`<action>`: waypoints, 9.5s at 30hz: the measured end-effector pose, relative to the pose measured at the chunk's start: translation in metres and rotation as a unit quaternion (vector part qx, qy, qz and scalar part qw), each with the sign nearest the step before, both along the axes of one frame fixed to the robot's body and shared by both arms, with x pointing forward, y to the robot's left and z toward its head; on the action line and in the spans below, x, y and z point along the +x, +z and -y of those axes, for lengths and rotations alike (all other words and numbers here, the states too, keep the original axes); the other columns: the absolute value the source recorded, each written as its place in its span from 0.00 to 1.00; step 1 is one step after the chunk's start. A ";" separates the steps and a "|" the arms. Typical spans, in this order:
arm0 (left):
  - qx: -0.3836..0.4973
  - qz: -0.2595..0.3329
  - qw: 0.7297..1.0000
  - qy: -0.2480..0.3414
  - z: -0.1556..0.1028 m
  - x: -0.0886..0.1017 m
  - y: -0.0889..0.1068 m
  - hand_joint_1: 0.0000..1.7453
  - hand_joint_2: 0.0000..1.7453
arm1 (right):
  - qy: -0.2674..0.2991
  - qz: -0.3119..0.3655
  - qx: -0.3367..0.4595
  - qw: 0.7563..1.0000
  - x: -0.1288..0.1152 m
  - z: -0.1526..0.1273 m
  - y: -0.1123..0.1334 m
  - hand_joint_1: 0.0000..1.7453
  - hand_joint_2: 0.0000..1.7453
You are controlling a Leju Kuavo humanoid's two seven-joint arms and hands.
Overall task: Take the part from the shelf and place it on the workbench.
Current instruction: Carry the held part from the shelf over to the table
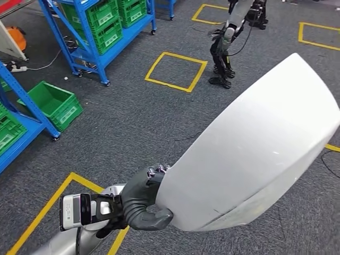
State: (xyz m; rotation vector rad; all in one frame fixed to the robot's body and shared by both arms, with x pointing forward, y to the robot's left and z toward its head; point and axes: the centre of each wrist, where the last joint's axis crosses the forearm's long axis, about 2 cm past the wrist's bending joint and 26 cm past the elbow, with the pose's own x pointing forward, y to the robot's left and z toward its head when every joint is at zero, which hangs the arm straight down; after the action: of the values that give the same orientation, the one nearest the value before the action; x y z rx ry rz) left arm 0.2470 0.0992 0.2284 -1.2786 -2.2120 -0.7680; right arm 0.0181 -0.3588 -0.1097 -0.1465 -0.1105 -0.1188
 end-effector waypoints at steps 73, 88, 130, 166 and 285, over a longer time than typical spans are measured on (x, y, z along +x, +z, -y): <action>-0.011 -0.020 0.999 -0.023 0.008 -0.009 -0.008 1.00 1.00 | -0.035 0.015 0.018 0.999 0.004 0.001 0.000 0.00 0.00; -0.012 -0.021 0.999 -0.024 0.008 -0.008 -0.008 1.00 1.00 | -0.026 0.003 0.023 0.999 0.006 -0.001 0.000 0.00 0.00; -0.011 -0.017 0.999 -0.038 0.014 -0.008 -0.004 1.00 1.00 | -0.081 0.021 0.049 0.995 0.004 -0.003 0.000 0.00 0.00; 0.024 -0.023 0.999 -0.012 0.019 -0.005 -0.010 1.00 1.00 | -0.072 0.023 0.054 0.996 0.003 -0.005 0.000 0.00 0.00; 0.052 -0.003 0.999 0.013 0.022 -0.002 -0.011 1.00 1.00 | -0.034 0.029 0.057 0.997 0.007 -0.008 0.000 0.00 0.00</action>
State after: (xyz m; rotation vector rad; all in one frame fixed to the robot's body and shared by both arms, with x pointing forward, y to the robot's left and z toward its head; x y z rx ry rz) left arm 0.2454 0.0771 0.2171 -1.1986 -2.1505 -0.8556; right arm 0.0254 -0.3507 -0.1101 -0.0320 -0.1554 -0.1971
